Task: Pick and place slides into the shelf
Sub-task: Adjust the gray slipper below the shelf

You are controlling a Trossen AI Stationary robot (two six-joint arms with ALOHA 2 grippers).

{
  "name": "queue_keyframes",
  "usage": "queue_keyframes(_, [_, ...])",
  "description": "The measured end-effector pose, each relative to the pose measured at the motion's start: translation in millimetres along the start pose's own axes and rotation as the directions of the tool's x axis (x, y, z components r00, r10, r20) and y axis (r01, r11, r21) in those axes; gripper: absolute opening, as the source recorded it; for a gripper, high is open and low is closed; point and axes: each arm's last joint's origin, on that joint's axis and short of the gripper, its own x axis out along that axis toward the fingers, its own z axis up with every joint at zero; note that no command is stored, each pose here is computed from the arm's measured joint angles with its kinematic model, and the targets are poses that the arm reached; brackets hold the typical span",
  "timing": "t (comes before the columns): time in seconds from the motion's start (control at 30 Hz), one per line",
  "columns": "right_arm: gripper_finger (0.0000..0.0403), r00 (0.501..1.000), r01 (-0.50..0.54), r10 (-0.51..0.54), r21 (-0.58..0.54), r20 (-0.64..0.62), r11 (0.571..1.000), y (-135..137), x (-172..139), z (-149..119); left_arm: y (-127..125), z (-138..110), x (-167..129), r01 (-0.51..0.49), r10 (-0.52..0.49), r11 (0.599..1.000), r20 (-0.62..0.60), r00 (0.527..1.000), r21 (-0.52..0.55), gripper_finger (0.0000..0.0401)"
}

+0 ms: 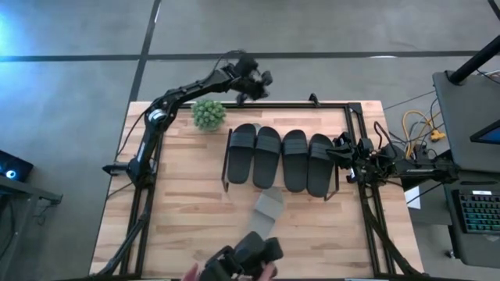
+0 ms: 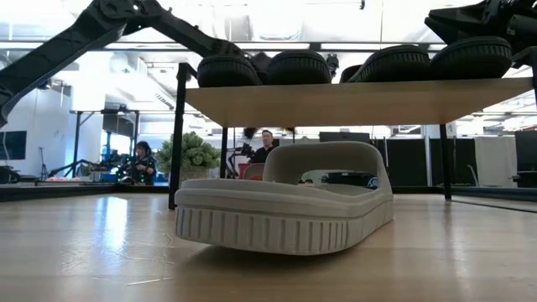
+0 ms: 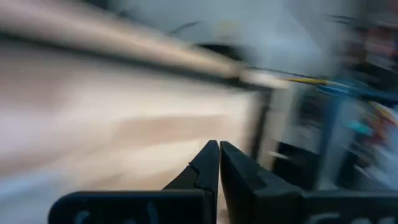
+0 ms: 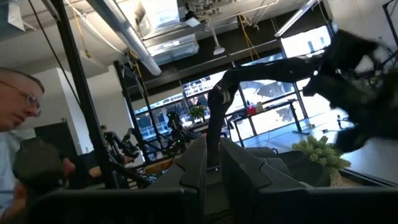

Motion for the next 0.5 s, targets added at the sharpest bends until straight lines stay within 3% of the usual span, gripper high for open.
queue_keyframes(0.1, [0.0038,1.000,0.000,0.000,0.000,0.000,1.000,0.0,0.0,0.0,28.8,-4.1,-2.1,-0.270,0.265,0.953,-0.054,0.963,-0.137,0.0000])
queue_keyframes(0.17, [0.0038,1.000,0.000,0.000,0.000,0.000,1.000,0.0,0.0,0.0,36.9,-3.7,-4.4,-0.356,0.358,0.923,-0.013,0.934,-0.147,0.0000])
queue_keyframes(0.33, [0.0038,1.000,0.000,0.000,0.000,0.000,1.000,0.0,0.0,0.0,34.9,-2.1,-5.1,-0.346,0.355,0.925,0.032,0.934,-0.158,0.0000])
queue_keyframes(0.5, [0.0038,1.000,0.000,0.000,0.000,0.000,1.000,0.0,0.0,0.0,49.5,-4.1,5.8,-0.424,0.428,0.883,-0.024,0.903,-0.201,0.0000])
